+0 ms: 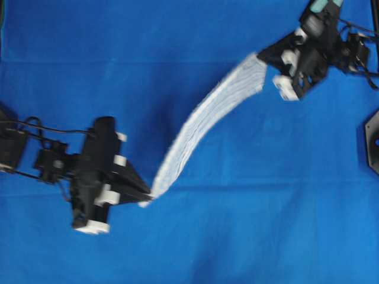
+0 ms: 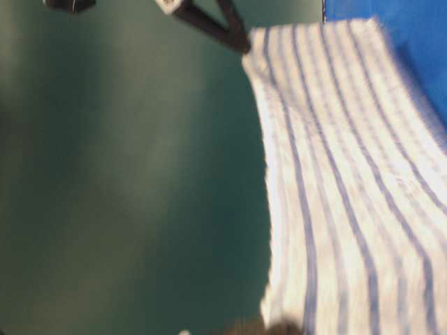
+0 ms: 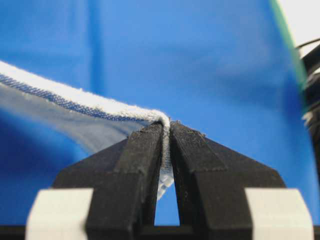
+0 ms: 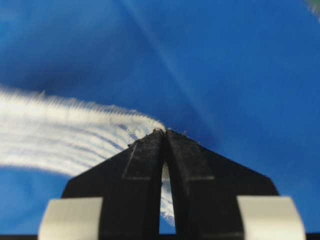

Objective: Fold the blue towel.
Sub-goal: 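Lift the folded strip and rotate it vertical, right gripper moving to the far side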

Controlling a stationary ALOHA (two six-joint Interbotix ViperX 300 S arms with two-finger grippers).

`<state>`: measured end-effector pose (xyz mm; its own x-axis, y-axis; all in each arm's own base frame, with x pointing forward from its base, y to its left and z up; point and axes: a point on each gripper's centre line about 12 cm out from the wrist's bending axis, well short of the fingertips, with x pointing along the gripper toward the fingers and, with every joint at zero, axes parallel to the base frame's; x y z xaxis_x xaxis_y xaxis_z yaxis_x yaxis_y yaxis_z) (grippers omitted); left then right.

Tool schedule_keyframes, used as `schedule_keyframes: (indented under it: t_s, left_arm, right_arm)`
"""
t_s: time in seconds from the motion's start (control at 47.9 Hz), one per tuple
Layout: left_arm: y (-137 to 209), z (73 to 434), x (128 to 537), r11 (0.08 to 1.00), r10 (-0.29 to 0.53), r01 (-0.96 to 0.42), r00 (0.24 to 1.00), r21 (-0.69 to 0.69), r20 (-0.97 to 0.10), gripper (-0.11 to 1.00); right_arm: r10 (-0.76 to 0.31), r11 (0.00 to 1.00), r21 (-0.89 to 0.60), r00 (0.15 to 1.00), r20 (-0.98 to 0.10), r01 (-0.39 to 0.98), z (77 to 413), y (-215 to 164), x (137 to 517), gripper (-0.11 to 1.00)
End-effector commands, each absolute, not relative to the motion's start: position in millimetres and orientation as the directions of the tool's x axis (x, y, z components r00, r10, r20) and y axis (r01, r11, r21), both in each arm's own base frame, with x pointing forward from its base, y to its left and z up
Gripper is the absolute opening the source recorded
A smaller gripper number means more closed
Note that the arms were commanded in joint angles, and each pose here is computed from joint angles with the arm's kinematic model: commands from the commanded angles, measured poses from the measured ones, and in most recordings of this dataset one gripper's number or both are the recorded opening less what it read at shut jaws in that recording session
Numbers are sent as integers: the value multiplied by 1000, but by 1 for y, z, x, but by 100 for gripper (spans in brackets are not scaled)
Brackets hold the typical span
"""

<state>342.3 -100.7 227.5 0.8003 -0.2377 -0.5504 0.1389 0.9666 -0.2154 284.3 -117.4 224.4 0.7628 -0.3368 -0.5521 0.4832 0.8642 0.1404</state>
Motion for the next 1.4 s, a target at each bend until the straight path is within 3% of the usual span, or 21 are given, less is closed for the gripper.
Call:
schedule_keyframes:
  t_s: [0.0, 0.501, 0.731, 1.127, 1.378]
  left_arm:
    - [-110, 243, 361, 963, -253, 163, 823, -217, -509, 4]
    - [-128, 256, 436, 967, -252, 210, 857, -143, -450, 4]
    - [-125, 252, 452, 970, -241, 204, 864, -130, -441, 4]
    - [-124, 218, 504, 977, -213, 195, 865, -88, -454, 4]
    - [-121, 206, 490, 978, -209, 173, 837, -117, -506, 4]
  right_arm:
    - [-354, 869, 131, 786, -507, 477, 238, -128, 299, 4]
    - [-384, 888, 38, 785, -487, 458, 250, -168, 370, 4]
    - [-394, 880, 32, 764, -512, 475, 245, -169, 359, 4]
    - [-416, 858, 33, 730, -543, 513, 238, -158, 308, 4]
    - [-412, 854, 23, 704, -578, 519, 228, -166, 321, 4]
